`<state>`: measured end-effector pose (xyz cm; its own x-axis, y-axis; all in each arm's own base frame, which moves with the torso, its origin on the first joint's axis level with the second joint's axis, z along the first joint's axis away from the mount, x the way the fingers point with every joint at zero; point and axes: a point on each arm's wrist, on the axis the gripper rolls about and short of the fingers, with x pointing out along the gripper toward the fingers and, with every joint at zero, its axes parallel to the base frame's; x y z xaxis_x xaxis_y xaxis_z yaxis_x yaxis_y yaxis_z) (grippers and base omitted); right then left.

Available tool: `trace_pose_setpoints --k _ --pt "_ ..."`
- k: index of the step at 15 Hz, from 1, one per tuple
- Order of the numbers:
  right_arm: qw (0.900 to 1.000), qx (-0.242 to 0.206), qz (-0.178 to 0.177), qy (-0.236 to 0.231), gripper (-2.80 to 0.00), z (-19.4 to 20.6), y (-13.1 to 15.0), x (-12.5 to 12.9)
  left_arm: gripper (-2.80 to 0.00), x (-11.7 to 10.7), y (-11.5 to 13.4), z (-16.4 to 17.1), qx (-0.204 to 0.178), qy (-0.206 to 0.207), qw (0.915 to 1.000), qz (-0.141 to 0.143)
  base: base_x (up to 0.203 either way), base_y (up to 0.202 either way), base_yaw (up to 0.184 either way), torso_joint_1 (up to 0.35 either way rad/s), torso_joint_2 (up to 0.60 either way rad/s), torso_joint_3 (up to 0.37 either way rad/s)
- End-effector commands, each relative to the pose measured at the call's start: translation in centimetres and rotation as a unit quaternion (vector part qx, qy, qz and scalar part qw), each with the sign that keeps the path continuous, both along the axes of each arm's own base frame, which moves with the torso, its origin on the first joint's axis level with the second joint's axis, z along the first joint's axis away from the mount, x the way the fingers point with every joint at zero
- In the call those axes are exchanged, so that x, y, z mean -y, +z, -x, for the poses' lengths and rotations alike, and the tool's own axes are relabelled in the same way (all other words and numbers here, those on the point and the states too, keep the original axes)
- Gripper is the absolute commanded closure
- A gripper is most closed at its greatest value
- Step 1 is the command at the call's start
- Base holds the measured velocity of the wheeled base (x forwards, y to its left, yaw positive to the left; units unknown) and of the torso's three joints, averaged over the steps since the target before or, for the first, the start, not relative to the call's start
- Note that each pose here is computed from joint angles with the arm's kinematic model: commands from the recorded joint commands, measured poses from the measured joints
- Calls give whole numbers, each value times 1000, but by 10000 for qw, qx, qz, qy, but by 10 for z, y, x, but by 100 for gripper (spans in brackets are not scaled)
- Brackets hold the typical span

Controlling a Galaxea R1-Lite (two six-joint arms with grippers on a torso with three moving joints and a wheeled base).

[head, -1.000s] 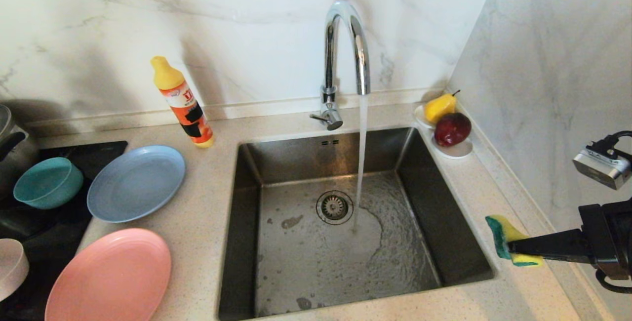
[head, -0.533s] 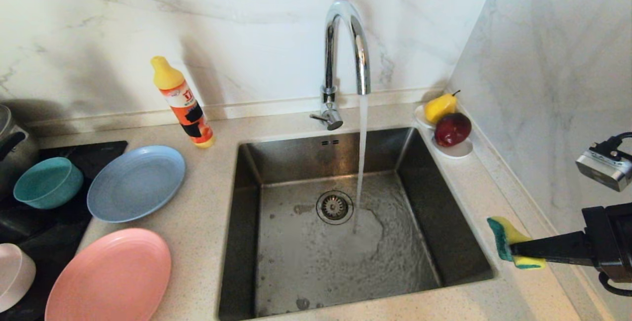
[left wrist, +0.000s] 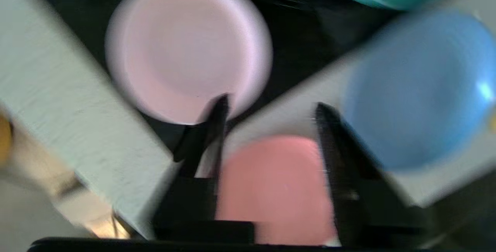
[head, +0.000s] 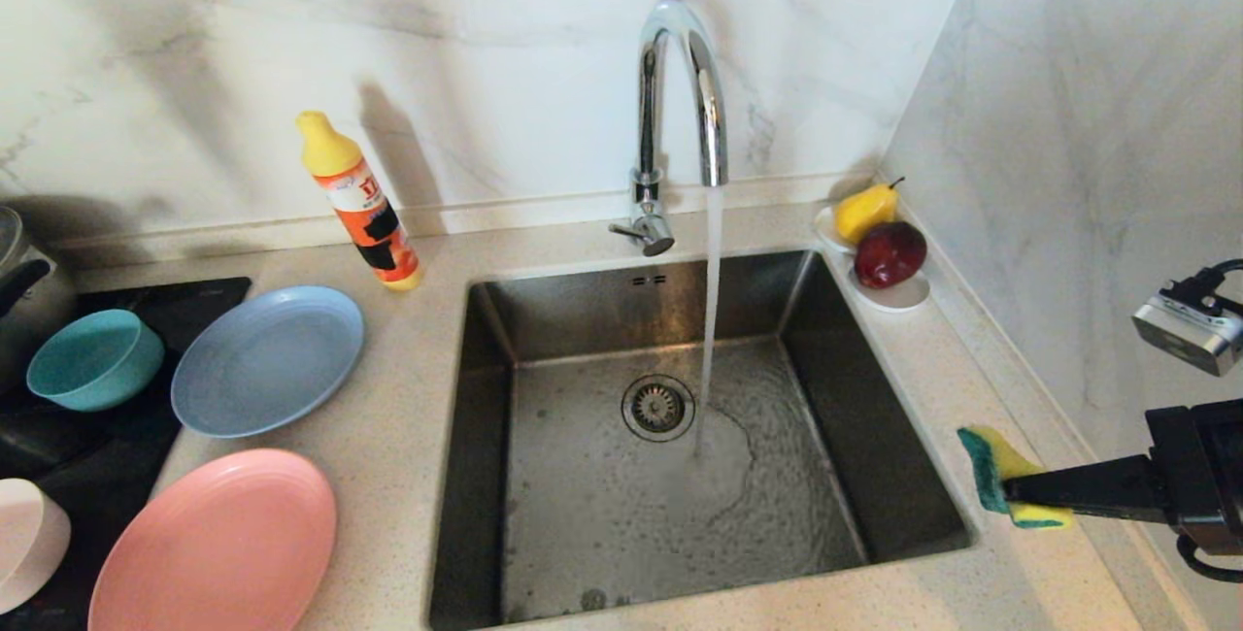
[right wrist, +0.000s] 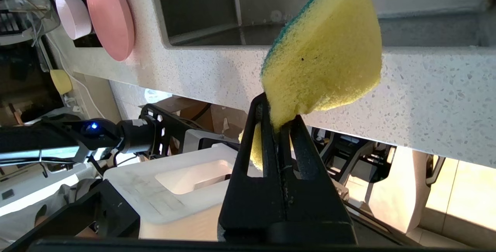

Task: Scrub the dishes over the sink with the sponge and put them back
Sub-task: Place the bowl on the table, then wash the plate

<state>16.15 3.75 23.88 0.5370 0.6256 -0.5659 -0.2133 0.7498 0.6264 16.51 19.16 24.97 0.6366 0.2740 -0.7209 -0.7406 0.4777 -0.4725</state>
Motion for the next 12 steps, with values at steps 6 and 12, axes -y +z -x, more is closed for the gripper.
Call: trace_pose_setpoints --k 6,12 --pt "10000 -7 -2 -12 0 5 -1 1 0 83 10 -61 -322 -1542 9842 -811 0 0 0 0 0 0" --pt "10000 -55 6 -20 0 2 -3 1 -280 80 -33 -104 -991 -1675 9786 -661 0 0 0 0 0 0"
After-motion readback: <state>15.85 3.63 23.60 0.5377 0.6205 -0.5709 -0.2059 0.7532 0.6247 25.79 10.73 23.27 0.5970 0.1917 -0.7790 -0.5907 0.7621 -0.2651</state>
